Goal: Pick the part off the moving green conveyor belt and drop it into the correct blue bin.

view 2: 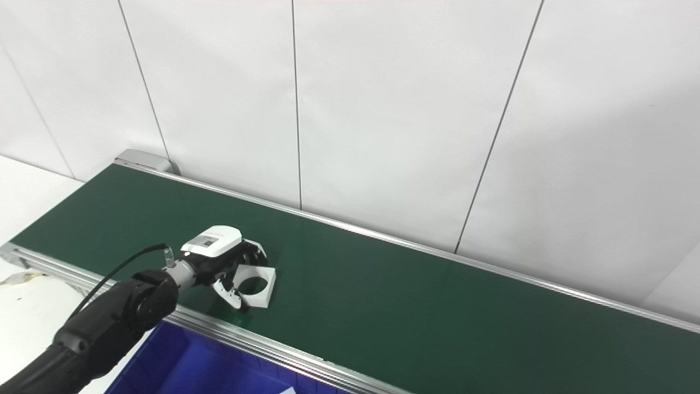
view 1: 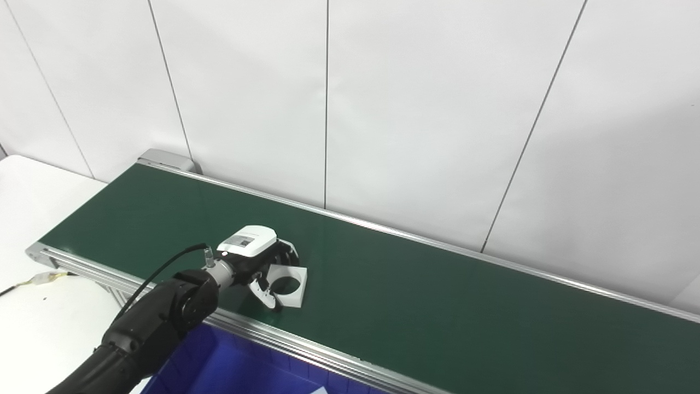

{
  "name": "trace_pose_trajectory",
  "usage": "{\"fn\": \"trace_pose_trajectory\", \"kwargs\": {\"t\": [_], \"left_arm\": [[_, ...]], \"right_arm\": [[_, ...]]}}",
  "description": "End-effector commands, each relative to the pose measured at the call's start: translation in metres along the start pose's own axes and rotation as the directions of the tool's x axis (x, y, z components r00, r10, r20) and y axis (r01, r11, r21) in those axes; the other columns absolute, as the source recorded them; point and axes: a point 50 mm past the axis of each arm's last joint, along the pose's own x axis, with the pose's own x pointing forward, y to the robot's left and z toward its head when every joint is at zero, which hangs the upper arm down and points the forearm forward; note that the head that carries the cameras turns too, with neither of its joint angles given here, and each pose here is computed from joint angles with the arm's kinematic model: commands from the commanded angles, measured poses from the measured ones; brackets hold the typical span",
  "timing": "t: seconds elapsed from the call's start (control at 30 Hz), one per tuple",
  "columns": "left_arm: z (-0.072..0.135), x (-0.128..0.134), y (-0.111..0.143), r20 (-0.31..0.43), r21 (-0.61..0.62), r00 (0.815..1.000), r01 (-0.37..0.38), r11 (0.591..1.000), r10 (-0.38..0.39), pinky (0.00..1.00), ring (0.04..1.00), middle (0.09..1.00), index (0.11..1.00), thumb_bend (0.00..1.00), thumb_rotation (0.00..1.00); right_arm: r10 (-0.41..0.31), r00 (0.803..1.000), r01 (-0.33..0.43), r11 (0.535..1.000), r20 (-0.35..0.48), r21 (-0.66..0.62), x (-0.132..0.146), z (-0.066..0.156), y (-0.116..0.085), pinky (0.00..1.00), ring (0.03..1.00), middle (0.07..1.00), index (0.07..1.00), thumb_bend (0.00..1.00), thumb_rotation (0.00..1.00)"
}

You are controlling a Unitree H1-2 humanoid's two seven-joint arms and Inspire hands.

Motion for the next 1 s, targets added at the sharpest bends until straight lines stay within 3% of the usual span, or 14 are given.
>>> {"fn": "trace_pose_trajectory", "kwargs": {"t": [0.0,0.13,0.27,0.5,0.6,0.77,0.97], "left_arm": [[0.004,0.007,0.016,0.018,-0.01,0.998,-0.052,0.999,0.052,0.38,0.392,0.468,0.536,0.5,0.0],[0.007,0.007,0.011,0.035,-0.046,0.997,-0.06,0.997,0.062,0.42,0.419,0.506,0.504,0.5,0.0],[0.009,0.005,0.014,0.037,-0.081,0.996,-0.077,0.994,0.08,0.4,0.407,0.499,0.514,0.5,0.0],[0.013,-0.011,0.028,0.099,-0.181,0.976,-0.174,0.968,0.194,0.42,0.42,0.487,0.498,0.5,0.0],[0.02,-0.025,0.037,0.156,-0.255,0.952,-0.219,0.942,0.264,0.41,0.415,0.483,0.514,0.5,0.0],[0.034,-0.049,0.045,0.267,-0.327,0.894,-0.268,0.906,0.361,0.4,0.415,0.484,0.519,0.5,0.0],[0.051,-0.07,0.048,0.363,-0.372,0.837,-0.272,0.888,0.409,0.35,0.399,0.491,0.522,0.5,0.0]], "right_arm": [[-0.018,0.996,0.015,0.999,0.083,0.038,0.004,0.011,-0.001,0.97,0.896,0.899,0.992,0.68,0.75],[-0.018,0.996,0.016,0.999,0.089,0.029,0.005,0.012,-0.001,0.97,0.896,0.9,0.991,0.68,0.76],[-0.023,0.996,0.02,0.999,0.091,0.038,0.004,0.013,0.001,0.97,0.897,0.896,0.988,0.68,0.76],[-0.026,0.994,0.022,0.999,0.102,0.046,0.004,0.017,0.004,0.94,0.885,0.886,0.976,0.68,0.74],[-0.025,0.993,0.019,0.999,0.116,0.045,0.003,0.021,0.006,0.93,0.881,0.888,0.971,0.68,0.73],[-0.03,0.991,0.022,0.998,0.128,0.057,0.0,0.028,0.011,0.91,0.867,0.882,0.964,0.72,0.71],[-0.041,0.987,0.031,0.998,0.153,0.062,-0.002,0.038,0.013,0.84,0.837,0.858,0.934,0.77,0.64]]}}
